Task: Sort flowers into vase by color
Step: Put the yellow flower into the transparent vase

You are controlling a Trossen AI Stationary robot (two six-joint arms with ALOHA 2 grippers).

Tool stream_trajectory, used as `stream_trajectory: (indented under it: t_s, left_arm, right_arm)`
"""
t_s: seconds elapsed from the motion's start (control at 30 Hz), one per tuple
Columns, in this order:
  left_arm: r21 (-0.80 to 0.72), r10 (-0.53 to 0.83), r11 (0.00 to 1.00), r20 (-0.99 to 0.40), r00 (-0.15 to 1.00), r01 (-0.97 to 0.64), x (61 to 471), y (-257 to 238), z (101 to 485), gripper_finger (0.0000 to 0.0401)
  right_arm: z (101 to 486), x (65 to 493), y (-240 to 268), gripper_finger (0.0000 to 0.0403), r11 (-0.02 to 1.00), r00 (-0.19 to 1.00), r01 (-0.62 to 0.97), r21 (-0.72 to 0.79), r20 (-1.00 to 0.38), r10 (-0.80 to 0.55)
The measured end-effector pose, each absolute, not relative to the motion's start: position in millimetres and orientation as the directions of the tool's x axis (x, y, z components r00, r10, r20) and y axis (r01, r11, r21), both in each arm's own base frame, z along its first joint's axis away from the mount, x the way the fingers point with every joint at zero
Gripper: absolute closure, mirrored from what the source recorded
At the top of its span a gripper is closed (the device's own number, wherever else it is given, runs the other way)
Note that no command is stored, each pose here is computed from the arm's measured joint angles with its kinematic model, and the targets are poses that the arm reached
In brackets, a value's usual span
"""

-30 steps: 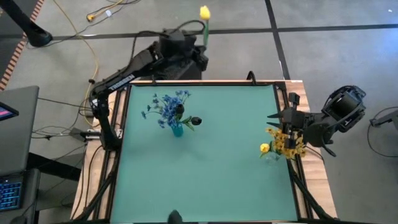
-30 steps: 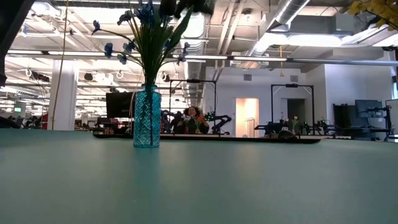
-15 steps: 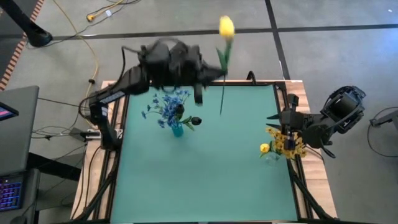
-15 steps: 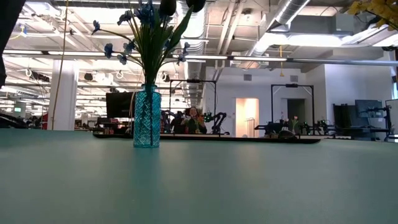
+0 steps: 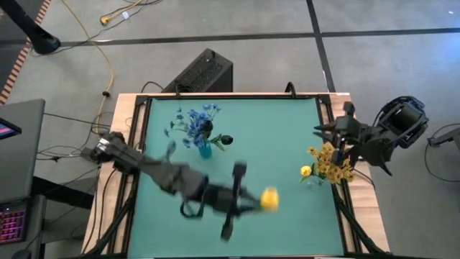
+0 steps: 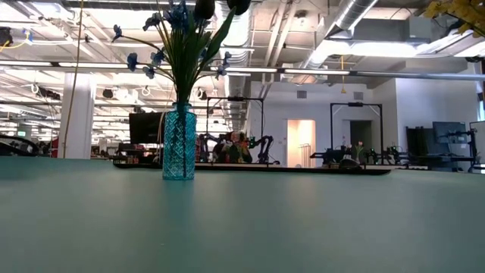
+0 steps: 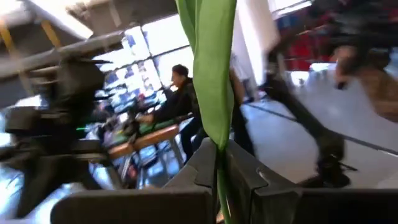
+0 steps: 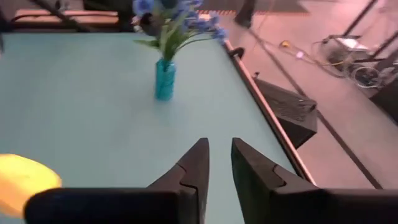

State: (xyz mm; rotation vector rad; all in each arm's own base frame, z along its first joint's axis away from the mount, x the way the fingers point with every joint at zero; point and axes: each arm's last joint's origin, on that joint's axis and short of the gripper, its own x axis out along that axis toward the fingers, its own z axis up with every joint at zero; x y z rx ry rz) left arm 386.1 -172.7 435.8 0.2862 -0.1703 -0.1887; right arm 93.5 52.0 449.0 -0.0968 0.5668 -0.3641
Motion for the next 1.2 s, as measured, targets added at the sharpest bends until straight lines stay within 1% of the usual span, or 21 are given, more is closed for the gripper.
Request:
stream_trajectory:
  t_s: [0.1,0.13,0.2,0.27,0.37,0.47,0.53,0.63,0.73,0.83,1.0,1.1,1.2]
  left_arm:
    - [0.325,-0.242,0.931,0.21,0.947,0.166,386,-192,393,0.0401]
    - [0.317,-0.244,0.935,0.251,0.937,0.158,385,-194,378,0.0401]
    - [0.272,-0.242,0.952,0.383,0.891,0.141,387,-192,354,0.0401]
    - [0.236,-0.228,0.963,0.466,0.855,0.128,393,-190,326,0.0401]
    - [0.235,-0.221,0.965,0.487,0.845,0.117,414,-187,282,0.0401]
    - [0.291,-0.256,0.949,0.502,0.826,0.118,440,-185,259,0.0401]
    - [0.337,-0.261,0.938,0.517,0.815,0.087,460,-185,252,0.0401]
    - [0.373,-0.223,0.928,0.509,0.831,0.02,491,-185,240,0.0401]
    - [0.434,-0.192,0.9,0.464,0.865,-0.033,520,-182,235,0.0401]
    - [0.489,-0.174,0.87,0.43,0.886,-0.066,542,-177,243,0.0401]
    - [0.538,-0.148,0.838,0.386,0.911,-0.092,565,-164,256,0.0401]
    - [0.522,-0.145,0.848,0.399,0.906,-0.094,570,-149,264,0.0401]
    - [0.523,-0.176,0.849,0.408,0.896,-0.072,575,-130,266,0.0401]
  right_arm:
    - [433,84,43,0.0333,0.907,0.775,0.376,-0.189,-0.473,-0.42]
    - [427,81,39,0.0342,0.898,0.768,0.4,-0.184,-0.467,-0.438]
    - [415,75,32,0.036,0.885,0.756,0.439,-0.157,-0.468,-0.458]
    - [403,71,27,0.0378,0.87,0.741,0.474,-0.137,-0.471,-0.478]
    - [390,63,19,0.0386,0.854,0.731,0.51,-0.1,-0.473,-0.492]
    - [381,56,13,0.0381,0.848,0.733,0.526,-0.062,-0.473,-0.489]
    - [376,52,10,0.0363,0.846,0.734,0.531,-0.049,-0.473,-0.488]
    - [371,48,8,0.0342,0.846,0.733,0.532,-0.045,-0.475,-0.487]
    - [368,46,5,0.0338,0.849,0.736,0.528,-0.035,-0.479,-0.478]
    - [368,43,3,0.0341,0.852,0.739,0.523,-0.024,-0.485,-0.467]
    - [368,41,2,0.0347,0.859,0.741,0.51,-0.043,-0.485,-0.464]
    - [368,41,2,0.0348,0.864,0.741,0.499,-0.064,-0.485,-0.464]
    - [368,41,2,0.0348,0.864,0.741,0.499,-0.065,-0.485,-0.464]
